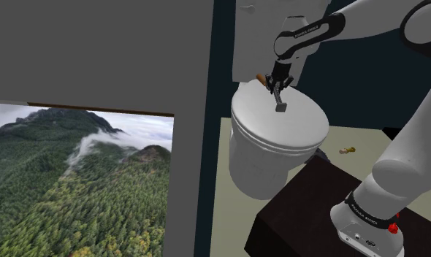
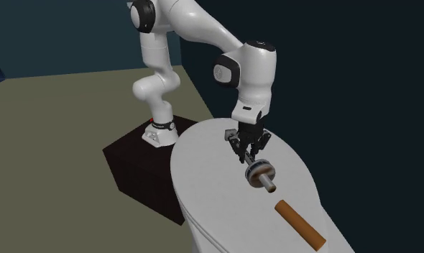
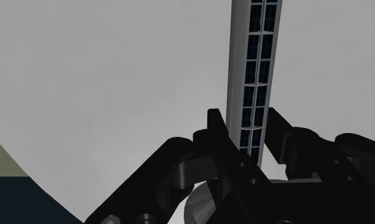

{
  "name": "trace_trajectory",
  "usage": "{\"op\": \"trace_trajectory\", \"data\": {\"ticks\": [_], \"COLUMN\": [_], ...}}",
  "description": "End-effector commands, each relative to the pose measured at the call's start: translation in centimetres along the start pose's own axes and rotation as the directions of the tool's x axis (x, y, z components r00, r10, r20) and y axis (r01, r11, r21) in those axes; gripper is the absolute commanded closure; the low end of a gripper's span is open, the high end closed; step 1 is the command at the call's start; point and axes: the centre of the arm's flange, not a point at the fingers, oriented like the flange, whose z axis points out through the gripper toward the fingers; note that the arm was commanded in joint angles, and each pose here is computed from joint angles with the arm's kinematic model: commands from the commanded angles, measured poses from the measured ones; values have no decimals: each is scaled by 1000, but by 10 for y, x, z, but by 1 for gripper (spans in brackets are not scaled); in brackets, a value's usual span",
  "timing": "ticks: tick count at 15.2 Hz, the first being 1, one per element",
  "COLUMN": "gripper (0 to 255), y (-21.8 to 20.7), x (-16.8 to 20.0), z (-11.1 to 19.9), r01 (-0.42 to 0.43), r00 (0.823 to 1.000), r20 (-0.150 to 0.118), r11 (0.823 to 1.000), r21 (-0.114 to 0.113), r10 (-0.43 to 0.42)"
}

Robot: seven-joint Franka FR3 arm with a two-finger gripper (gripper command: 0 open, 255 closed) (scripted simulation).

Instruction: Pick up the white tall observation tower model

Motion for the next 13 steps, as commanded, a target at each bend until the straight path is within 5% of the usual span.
{"op": "trace_trajectory", "data": {"ticks": [1, 13], "gripper": [255, 255], "y": [1, 2], "x": [1, 5], "z": [-12, -65], "r01": [0, 0], "r00": [1000, 1000], "r20": [0, 0], "r11": [1000, 1000], "r21": [0, 0], "r10": [0, 0]}}
